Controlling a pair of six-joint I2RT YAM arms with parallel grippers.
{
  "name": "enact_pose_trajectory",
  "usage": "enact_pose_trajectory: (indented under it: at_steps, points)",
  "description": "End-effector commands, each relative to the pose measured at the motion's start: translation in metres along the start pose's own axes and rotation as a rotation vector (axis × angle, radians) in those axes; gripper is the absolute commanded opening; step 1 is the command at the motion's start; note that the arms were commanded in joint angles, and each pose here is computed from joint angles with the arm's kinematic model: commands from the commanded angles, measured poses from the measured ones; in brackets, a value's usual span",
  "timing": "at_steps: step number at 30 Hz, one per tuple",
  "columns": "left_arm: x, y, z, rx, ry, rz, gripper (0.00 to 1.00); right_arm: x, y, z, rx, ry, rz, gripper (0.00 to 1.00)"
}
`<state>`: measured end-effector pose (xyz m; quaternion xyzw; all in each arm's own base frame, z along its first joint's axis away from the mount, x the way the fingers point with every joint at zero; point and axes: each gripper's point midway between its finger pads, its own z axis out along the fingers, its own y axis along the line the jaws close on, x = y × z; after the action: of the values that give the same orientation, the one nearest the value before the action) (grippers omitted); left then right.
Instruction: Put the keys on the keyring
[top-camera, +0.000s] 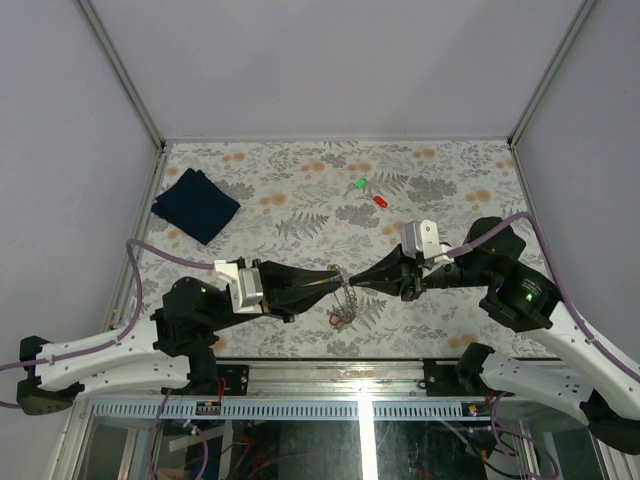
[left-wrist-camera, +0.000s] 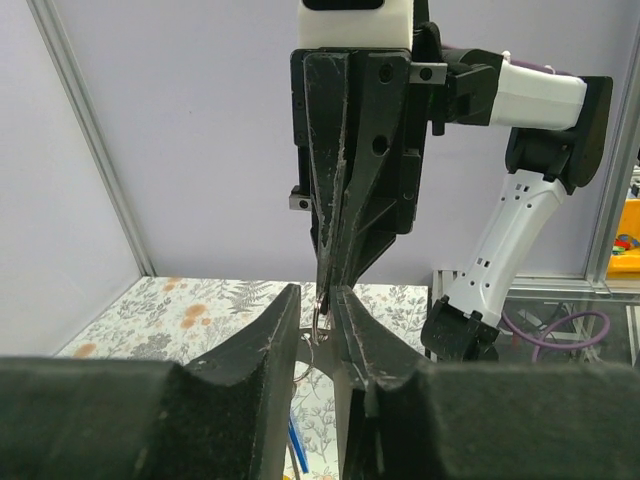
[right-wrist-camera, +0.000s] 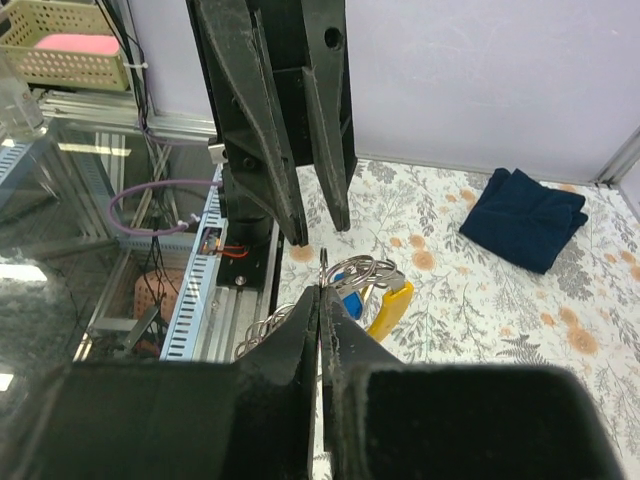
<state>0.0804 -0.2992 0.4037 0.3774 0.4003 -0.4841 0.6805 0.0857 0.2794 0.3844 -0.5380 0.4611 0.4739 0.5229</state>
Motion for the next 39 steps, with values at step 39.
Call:
enact_pose_trajectory:
  at_steps: [39]
  points:
    - [-0.007,0.007,-0.001,-0.032,0.017,0.011,0.00,-0.025,-0.001,-0.008,0.026,-0.044,-0.087,0.15]
